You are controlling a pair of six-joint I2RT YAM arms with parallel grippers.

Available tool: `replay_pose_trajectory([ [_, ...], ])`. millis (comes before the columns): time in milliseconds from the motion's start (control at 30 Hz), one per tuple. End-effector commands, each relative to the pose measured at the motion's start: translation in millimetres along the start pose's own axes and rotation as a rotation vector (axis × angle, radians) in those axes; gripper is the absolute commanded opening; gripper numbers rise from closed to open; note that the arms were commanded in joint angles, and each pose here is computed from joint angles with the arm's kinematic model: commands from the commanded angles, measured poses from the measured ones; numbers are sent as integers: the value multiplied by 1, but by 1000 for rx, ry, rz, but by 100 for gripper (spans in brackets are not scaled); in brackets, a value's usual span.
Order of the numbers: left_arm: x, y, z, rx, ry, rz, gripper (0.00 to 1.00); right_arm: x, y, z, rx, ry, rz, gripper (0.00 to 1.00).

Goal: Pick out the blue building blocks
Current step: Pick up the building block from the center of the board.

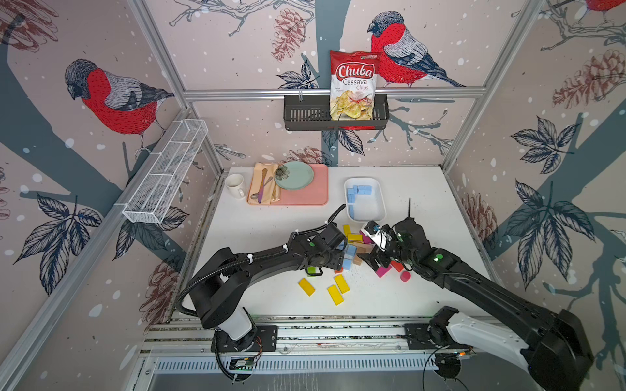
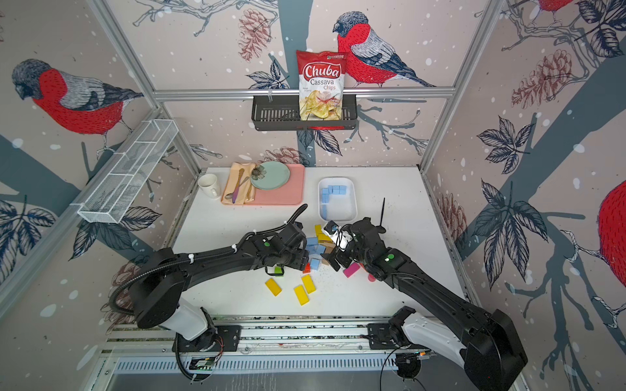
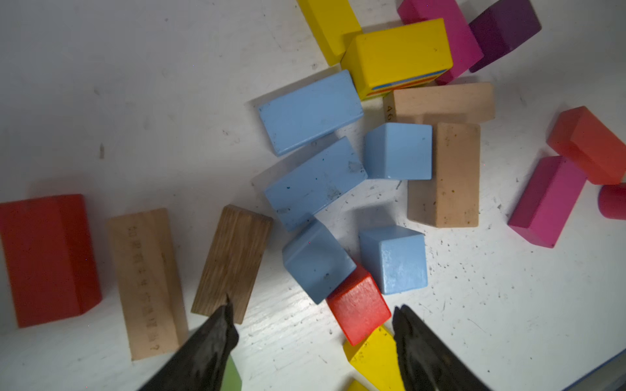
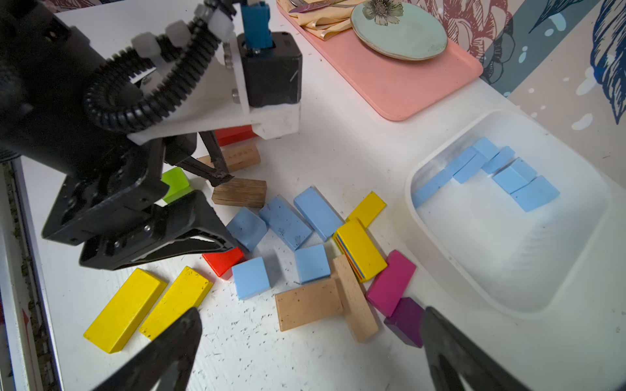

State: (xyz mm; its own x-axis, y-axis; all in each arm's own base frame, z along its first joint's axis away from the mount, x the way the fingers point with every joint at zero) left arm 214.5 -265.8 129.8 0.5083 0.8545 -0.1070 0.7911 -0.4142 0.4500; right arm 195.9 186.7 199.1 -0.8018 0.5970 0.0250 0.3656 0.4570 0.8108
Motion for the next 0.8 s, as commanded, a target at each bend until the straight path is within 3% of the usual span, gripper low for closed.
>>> replay_pose_trajectory([
  [0, 0, 0, 3, 3, 25, -72, 73, 3, 0, -1, -14, 19, -36, 100],
  [767, -14, 6, 30, 43, 86, -82, 54, 7, -4, -2, -21, 33, -74, 100],
])
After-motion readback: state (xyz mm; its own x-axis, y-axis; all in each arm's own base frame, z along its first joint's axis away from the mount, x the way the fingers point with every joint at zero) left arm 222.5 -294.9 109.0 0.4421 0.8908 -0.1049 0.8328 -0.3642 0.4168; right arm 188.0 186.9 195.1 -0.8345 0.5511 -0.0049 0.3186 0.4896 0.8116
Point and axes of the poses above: each gripper's point midway between its finger pads, its own z axis out along the fingers, its own x axis along the line the jaws close on, y = z × x, the point moved 7 cm from there along -z, back along the fingers, and after that the axes turned 11 degrees about z, right-handed, at the moved point
